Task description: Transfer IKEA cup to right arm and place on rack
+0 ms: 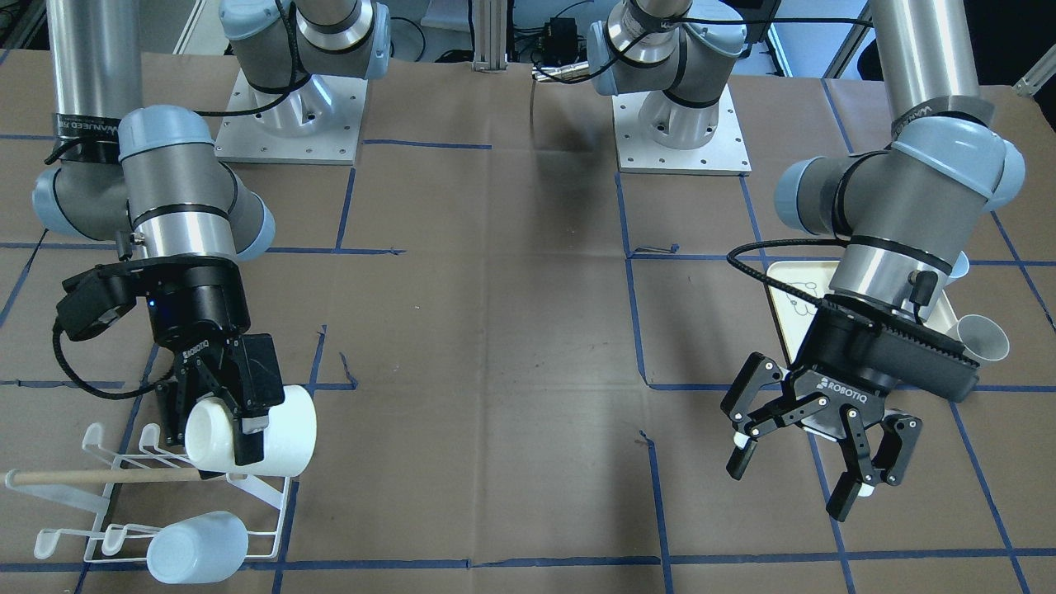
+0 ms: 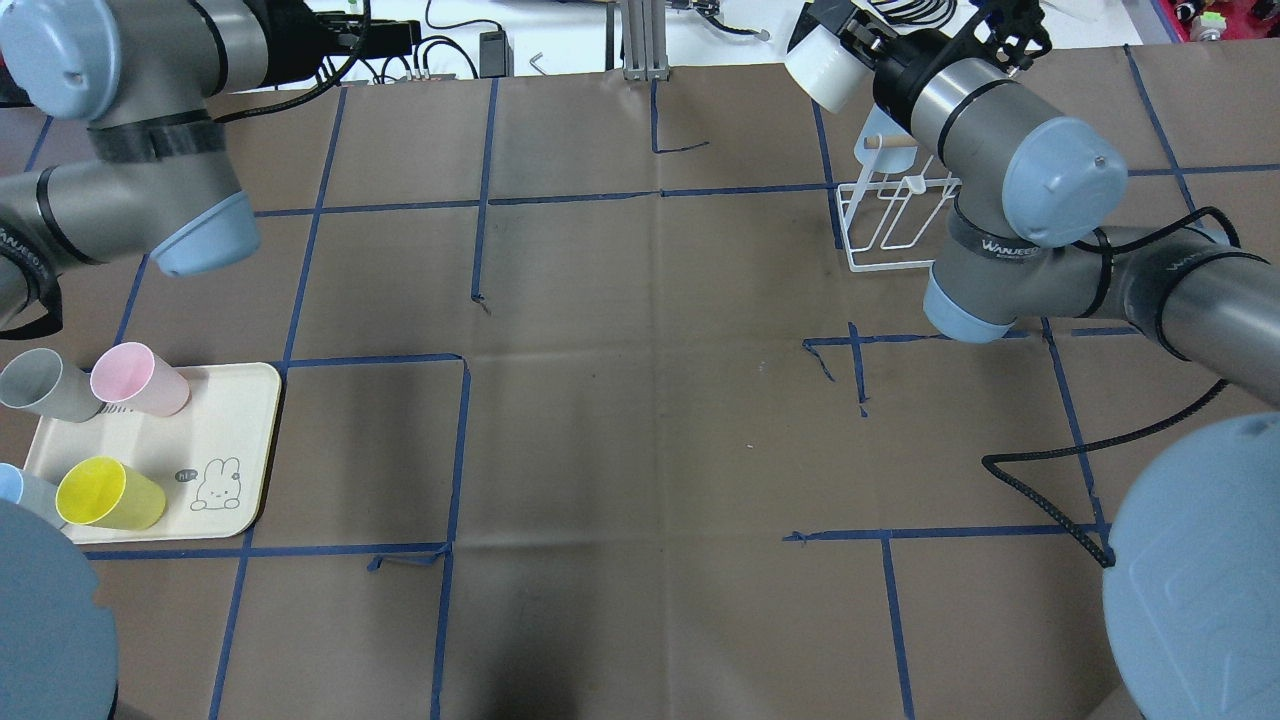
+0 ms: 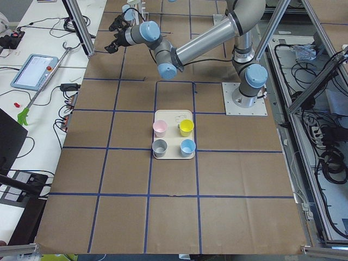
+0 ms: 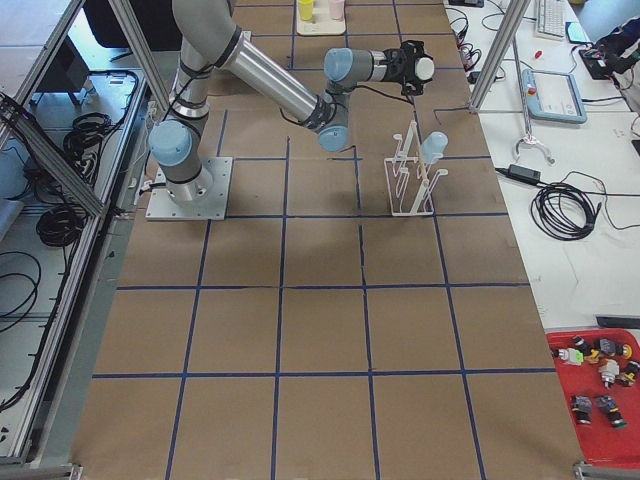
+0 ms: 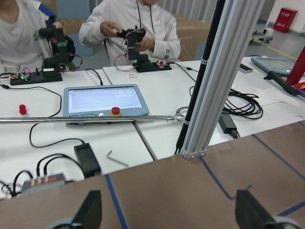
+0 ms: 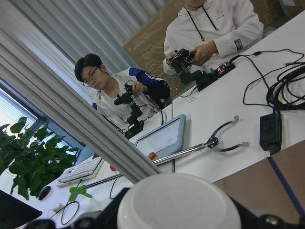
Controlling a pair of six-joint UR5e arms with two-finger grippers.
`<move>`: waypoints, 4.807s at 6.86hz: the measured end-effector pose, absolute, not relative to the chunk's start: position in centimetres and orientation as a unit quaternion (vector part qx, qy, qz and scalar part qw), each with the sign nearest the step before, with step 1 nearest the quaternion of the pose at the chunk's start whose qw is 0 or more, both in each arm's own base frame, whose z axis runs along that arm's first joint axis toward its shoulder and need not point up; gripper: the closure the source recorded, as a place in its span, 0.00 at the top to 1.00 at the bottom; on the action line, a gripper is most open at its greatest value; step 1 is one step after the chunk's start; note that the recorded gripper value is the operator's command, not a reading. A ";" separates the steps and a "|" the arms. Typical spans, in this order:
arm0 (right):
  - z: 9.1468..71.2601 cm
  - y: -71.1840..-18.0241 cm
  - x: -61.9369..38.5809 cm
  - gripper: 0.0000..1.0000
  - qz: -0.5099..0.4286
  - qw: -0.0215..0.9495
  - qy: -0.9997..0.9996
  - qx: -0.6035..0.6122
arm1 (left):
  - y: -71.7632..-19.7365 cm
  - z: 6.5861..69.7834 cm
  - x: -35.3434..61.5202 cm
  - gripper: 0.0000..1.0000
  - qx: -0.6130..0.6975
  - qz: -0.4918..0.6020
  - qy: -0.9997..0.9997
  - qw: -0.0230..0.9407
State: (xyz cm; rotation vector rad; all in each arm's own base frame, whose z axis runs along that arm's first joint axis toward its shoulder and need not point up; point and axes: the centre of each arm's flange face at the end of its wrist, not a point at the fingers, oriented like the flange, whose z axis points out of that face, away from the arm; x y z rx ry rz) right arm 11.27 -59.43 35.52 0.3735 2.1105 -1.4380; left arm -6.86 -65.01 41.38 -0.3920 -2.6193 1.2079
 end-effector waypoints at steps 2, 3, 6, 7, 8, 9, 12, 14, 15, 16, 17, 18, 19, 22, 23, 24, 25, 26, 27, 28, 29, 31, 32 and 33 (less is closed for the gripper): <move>35.2 -60.3 6.4 0.18 -0.570 0.171 0.802 0.053 | -62.0 45.7 -8.9 0.99 -0.099 0.291 -0.948 0.082; 34.9 -60.8 3.8 0.16 -0.572 0.121 0.811 0.018 | -59.4 47.4 -10.2 0.99 -0.080 0.239 -0.965 0.069; 34.8 -62.5 -1.4 0.16 -0.573 0.040 0.818 -0.026 | -51.5 50.9 -14.0 0.99 -0.069 0.116 -0.991 0.007; 34.3 -63.8 -2.9 0.16 -0.575 0.023 0.818 -0.020 | -49.8 51.2 -14.0 0.99 -0.066 0.096 -0.993 0.003; 33.9 -65.0 -4.2 0.16 -0.577 0.011 0.817 -0.012 | -49.1 50.8 -13.6 0.99 -0.063 0.085 -0.994 0.003; 33.6 -65.9 -5.6 0.16 -0.579 0.002 0.816 -0.005 | -49.2 50.2 -12.5 0.99 -0.057 0.075 -0.996 0.003; 30.6 -67.8 -7.6 0.16 -0.570 -0.005 0.822 0.003 | -50.0 47.3 -9.2 1.00 -0.029 0.047 -0.998 0.004; 29.2 -67.6 -7.5 0.16 -0.559 -0.003 0.829 0.005 | -49.8 47.0 -9.7 1.00 -0.015 0.043 -0.999 0.005; 28.6 -67.4 -7.4 0.16 -0.554 -0.006 0.833 0.010 | -49.7 47.4 -10.8 1.00 -0.021 0.046 -0.999 0.005; 28.0 -67.1 -7.4 0.16 -0.547 -0.010 0.837 0.014 | -49.6 47.6 -11.8 1.00 -0.026 0.049 -0.998 0.005; 27.4 -66.8 -7.2 0.16 -0.541 -0.011 0.841 0.017 | -49.5 47.7 -12.3 1.00 -0.028 0.050 -0.998 0.005; 27.1 -66.5 -7.1 0.16 -0.537 -0.010 0.843 0.018 | -49.5 47.7 -12.5 1.00 -0.029 0.049 -0.998 0.005; 27.0 -66.3 -6.8 0.23 -0.535 -0.009 0.845 0.018 | -49.5 47.6 -12.6 1.00 -0.029 0.049 -0.998 0.005; 26.8 -66.1 -6.1 1.00 -0.531 -0.002 0.847 0.021 | -49.4 47.3 -12.7 1.00 -0.030 0.045 -0.999 0.006; 27.0 -66.1 -5.5 1.00 -0.531 0.001 0.847 0.019 | -49.4 47.2 -12.6 1.00 -0.030 0.044 -0.999 0.005; 27.5 -66.1 -5.1 1.00 -0.533 0.003 0.846 0.017 | -49.4 47.2 -12.6 1.00 -0.030 0.044 -0.999 0.005; 28.5 -66.0 -4.9 1.00 -0.537 0.005 0.844 0.016 | -49.4 47.1 -12.6 1.00 -0.030 0.043 -0.999 0.005; 30.3 -65.8 -4.8 1.00 -0.531 0.008 0.847 0.018 | -49.4 47.1 -12.6 1.00 -0.030 0.043 -0.999 0.005; 32.7 -65.4 -4.7 1.00 -0.506 0.015 0.862 0.023 | -49.4 47.0 -12.6 1.00 -0.030 0.043 -0.999 0.005; 35.5 -64.6 -4.4 1.00 -0.475 0.023 0.880 0.027 | -49.4 47.0 -12.6 1.00 -0.030 0.042 -0.999 0.005; 37.4 -63.8 -4.0 1.00 -0.444 0.032 0.895 0.032 | -49.5 46.9 -12.6 1.00 -0.030 0.042 -0.999 0.006; 39.3 -62.7 -2.9 1.00 -0.390 0.042 0.919 0.039 | -49.5 46.8 -12.6 1.00 -0.030 0.041 -0.999 0.006; 41.5 -61.2 -0.5 1.00 -0.308 0.049 0.949 0.044 | -49.5 46.7 -12.6 1.00 -0.030 0.040 -0.999 0.006; 43.0 -59.4 1.9 1.00 -0.240 0.051 0.968 0.044 | -49.5 46.7 -12.6 1.00 -0.030 0.040 -0.999 0.006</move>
